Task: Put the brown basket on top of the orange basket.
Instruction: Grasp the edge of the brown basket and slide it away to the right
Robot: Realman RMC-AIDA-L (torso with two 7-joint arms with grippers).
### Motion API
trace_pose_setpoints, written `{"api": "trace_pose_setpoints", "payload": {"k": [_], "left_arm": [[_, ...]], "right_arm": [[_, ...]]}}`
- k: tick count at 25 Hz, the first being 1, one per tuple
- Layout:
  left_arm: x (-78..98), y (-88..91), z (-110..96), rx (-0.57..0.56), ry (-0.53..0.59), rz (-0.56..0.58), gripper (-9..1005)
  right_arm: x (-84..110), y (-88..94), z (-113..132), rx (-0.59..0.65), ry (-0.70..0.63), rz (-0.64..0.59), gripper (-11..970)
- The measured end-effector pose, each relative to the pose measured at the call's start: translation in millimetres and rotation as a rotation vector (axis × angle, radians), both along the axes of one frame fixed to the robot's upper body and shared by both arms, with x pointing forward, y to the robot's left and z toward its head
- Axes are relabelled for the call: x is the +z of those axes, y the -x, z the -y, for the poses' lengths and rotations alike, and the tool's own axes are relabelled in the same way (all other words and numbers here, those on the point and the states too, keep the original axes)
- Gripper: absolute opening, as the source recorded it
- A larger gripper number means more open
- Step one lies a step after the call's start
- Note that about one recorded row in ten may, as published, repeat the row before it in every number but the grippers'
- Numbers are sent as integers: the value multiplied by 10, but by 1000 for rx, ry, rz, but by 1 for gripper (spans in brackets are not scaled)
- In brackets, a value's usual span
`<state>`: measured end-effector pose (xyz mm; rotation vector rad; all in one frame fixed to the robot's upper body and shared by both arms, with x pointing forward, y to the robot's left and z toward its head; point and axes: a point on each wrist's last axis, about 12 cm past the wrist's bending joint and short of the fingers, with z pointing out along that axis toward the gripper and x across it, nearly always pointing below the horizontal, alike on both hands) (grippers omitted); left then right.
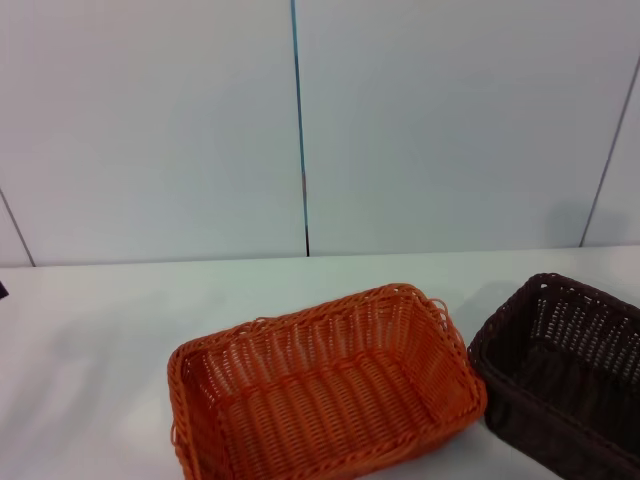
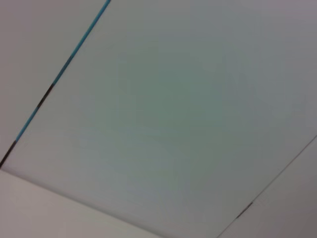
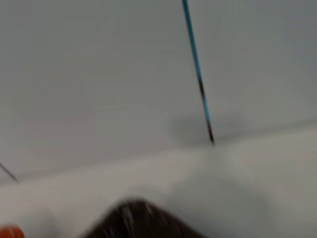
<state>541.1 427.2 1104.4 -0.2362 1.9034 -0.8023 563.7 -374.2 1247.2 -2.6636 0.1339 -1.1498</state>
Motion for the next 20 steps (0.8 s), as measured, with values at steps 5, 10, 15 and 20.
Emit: {"api": "trace_pose_setpoints", "payload": {"k": [5,10,15,20], "left_arm": [[-4,3,-46,-2,-39,-30,860],[16,-14,-85,-2,-71,-45,860],[34,-37,-115,3,-98,-49,860],[29,-48,-122,-1,-119,-61,860]], "right_arm": [[-124,12,93,-32,100,-188,758],[-212,65,198,-60,183,-354,758],[-300,147,220,-61,188,-411,758],[-516,232,199,-67,171,-412,758]]}}
